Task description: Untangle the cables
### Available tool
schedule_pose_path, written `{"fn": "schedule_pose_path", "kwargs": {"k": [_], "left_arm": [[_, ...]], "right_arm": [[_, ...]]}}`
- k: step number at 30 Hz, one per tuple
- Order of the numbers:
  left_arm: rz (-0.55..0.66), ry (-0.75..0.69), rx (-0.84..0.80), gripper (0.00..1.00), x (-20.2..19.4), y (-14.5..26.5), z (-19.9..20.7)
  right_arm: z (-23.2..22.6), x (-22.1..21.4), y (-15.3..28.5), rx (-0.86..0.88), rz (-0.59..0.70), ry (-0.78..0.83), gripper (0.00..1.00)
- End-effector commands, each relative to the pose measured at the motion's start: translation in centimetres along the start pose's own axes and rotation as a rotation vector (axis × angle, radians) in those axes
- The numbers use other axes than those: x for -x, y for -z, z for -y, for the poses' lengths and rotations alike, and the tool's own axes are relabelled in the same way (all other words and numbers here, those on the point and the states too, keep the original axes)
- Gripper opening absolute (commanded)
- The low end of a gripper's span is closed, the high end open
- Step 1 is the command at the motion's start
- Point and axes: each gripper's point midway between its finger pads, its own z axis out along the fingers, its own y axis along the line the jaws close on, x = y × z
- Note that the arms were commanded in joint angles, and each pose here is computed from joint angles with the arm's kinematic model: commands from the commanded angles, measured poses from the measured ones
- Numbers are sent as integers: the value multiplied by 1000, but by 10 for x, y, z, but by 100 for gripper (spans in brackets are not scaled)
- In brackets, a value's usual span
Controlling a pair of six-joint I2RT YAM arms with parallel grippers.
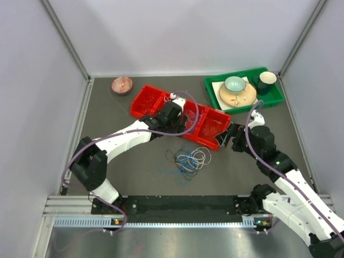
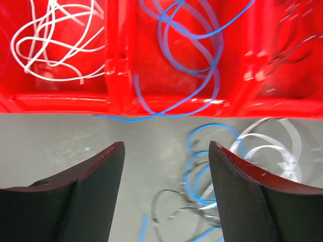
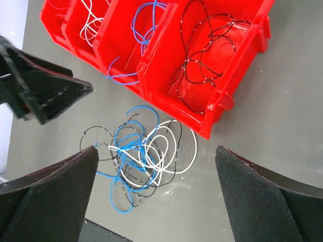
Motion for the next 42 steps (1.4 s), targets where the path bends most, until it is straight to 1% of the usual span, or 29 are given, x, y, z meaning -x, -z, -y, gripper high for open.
{"fn": "schedule_pose_path", "kwargs": {"k": [1,5,11,14,25,34,37,39,41,42], "left_arm": [[-33,-164,67,71,-14,-14,-19],[-7,-204,39,69,-9,-27,-12],[-79,-259,13,65,-24,-44,-8],[-87,-265,20,63,-25,-48,-9],[-40,-260,73,52,-13,-56,-14],[-17,-263,98,51,-8,-61,-17],[-21,-264,111,47,-9,-66,-19],[-16,-261,120,42,-8,-67,-20],[-4,-253,136,40,-5,-67,-22],[4,-248,139,35,-2,-66,-22]], "right_arm": [[-9,10,-1,37,38,-16,97],[-9,9,-1,39,35,-14,97],[-7,9,-3,31,35,-14,97],[-7,8,-4,29,30,-14,97],[-8,9,-4,33,30,-12,97],[-10,11,-5,35,33,-10,97],[-9,10,-5,33,30,-10,97],[-10,11,-5,34,31,-10,97],[-10,12,-5,38,34,-7,97],[-10,12,-5,34,35,-7,97]]}}
